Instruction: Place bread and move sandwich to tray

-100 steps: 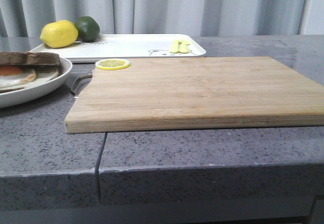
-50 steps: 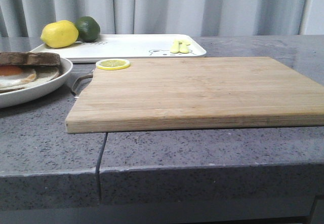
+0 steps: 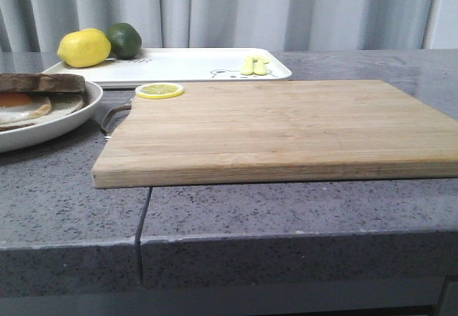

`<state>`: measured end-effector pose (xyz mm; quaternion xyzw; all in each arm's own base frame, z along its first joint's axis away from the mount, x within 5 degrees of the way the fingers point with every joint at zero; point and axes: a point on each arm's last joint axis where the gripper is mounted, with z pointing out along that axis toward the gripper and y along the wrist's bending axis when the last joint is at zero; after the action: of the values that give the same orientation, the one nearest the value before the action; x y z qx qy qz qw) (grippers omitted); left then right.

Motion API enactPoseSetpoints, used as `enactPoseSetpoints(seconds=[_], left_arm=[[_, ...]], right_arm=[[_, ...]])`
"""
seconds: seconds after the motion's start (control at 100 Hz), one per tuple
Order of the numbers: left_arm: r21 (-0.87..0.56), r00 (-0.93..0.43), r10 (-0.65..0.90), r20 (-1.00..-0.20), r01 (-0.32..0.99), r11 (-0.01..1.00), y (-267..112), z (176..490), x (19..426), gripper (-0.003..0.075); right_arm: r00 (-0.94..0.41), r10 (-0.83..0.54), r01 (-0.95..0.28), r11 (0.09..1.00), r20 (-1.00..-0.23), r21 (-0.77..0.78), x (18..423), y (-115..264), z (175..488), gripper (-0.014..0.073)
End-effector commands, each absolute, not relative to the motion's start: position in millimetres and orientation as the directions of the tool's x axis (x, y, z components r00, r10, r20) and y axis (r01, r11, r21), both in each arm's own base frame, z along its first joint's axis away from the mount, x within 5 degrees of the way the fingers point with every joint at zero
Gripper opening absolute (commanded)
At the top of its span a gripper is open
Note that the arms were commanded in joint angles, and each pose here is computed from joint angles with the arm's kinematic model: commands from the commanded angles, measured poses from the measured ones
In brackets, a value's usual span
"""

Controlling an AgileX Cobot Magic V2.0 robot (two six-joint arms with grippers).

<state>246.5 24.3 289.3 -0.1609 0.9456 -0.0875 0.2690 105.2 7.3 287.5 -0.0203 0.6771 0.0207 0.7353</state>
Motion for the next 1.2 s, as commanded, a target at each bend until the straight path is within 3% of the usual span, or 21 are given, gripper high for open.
enactPoseSetpoints(seconds=[0.0, 0.5, 1.19], left_arm=[[-0.274, -0.755, -0.368, -0.543, -0.255, 0.927, 27, 301, 255, 0.0348], [-0.287, -0.784, -0.394, -0.480, -0.284, 0.915, 28, 275, 275, 0.0348], [-0.270, -0.796, -0.365, -0.483, -0.261, 0.927, 29, 272, 277, 0.0348]], right_arm=[[0.184, -0.010, -0.016, 1.000, -0.983, -0.013, 104, 4, 303, 0.0508], [0.184, -0.010, -0.016, 1.000, -0.983, -0.013, 104, 4, 303, 0.0508], [0.185, -0.010, -0.016, 1.000, -0.983, -0.013, 104, 4, 303, 0.0508]])
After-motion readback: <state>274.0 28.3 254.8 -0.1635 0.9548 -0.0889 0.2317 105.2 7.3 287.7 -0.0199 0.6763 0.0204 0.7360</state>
